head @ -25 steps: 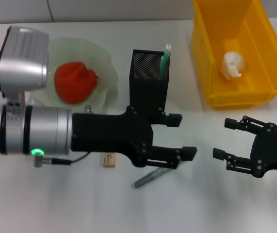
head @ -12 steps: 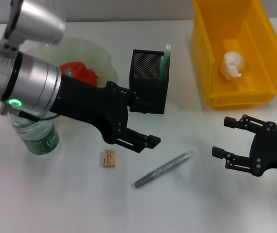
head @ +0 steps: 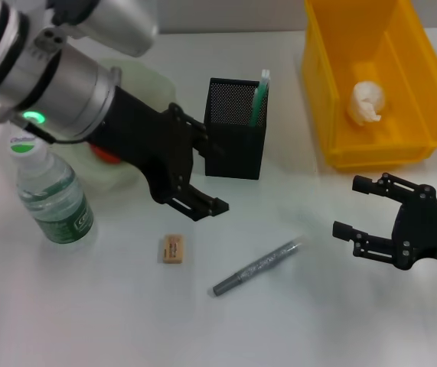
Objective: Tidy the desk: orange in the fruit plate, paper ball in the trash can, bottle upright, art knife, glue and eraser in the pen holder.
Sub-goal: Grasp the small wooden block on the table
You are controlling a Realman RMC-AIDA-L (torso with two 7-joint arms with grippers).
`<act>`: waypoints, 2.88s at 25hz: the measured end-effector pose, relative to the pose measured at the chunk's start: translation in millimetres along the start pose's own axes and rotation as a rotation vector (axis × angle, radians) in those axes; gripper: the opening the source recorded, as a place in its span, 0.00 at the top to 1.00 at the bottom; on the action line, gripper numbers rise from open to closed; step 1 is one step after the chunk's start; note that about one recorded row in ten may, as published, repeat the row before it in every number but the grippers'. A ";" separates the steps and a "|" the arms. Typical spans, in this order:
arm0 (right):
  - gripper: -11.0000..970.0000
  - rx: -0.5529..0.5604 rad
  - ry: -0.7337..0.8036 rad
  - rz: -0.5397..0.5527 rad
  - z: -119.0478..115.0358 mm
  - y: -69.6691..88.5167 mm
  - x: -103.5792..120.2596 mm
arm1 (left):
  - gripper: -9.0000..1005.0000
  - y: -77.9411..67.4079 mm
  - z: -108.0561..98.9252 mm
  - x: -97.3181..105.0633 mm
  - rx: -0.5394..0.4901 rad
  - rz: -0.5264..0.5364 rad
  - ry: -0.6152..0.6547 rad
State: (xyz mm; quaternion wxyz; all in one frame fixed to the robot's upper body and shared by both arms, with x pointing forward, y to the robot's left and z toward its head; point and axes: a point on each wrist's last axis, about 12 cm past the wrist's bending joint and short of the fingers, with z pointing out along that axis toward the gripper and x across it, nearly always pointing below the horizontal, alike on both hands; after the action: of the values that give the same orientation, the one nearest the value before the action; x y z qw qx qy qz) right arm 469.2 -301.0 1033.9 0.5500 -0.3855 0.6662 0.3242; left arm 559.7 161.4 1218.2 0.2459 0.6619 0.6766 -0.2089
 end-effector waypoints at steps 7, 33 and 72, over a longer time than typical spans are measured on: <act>0.23 0.009 -0.010 0.016 1.2 -0.4 -0.1 | 0.23 6.6 5.9 -19.4 -0.008 0.078 0.174; 0.23 0.023 -0.009 0.034 4.2 -0.9 1.9 | 0.25 1.6 69.5 -31.0 0.007 0.221 0.566; 0.24 -0.070 0.026 0.008 21.7 -1.3 -2.0 | 0.28 3.1 90.4 -17.4 0.054 0.178 0.570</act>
State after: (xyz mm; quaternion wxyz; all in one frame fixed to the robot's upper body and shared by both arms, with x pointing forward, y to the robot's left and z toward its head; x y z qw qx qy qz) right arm 481.0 -282.7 1031.9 0.5262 -0.4060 0.6630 0.3445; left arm 567.8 92.8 1157.4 0.0455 0.7571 0.6517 -0.0101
